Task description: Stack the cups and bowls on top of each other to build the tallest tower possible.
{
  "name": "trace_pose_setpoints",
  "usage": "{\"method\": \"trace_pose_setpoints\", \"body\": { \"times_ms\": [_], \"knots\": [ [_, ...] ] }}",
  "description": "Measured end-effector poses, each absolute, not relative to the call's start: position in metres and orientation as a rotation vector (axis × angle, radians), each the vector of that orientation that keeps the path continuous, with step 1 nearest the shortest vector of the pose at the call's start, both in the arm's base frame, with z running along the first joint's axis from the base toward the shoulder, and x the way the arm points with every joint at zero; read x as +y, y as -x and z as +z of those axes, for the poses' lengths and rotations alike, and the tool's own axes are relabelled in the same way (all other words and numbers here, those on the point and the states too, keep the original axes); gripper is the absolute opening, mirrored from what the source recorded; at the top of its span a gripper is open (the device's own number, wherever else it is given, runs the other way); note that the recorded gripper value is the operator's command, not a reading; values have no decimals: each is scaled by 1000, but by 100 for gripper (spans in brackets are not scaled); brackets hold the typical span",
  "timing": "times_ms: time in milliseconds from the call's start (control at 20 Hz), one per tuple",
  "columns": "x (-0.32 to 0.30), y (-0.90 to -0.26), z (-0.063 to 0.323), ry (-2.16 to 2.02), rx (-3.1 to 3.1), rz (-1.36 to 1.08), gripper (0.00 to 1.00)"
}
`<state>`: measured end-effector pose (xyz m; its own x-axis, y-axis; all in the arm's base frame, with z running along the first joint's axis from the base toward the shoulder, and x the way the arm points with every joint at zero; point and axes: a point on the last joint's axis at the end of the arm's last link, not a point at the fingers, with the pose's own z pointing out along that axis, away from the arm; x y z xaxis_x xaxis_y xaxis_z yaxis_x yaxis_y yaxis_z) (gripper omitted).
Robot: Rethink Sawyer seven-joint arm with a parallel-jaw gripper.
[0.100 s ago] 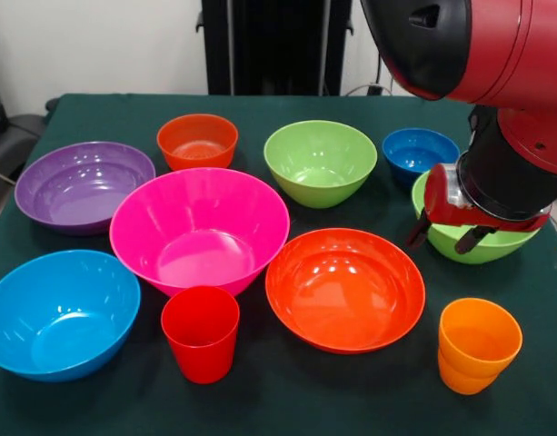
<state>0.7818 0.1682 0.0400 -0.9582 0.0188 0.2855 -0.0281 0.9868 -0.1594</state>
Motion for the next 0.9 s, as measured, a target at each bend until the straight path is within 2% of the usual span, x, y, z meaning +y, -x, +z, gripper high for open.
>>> {"method": "trace_pose_setpoints", "body": {
  "times_ms": [900],
  "knots": [
    [160,-816,52,0,-2870,237,100]
  ]
}}
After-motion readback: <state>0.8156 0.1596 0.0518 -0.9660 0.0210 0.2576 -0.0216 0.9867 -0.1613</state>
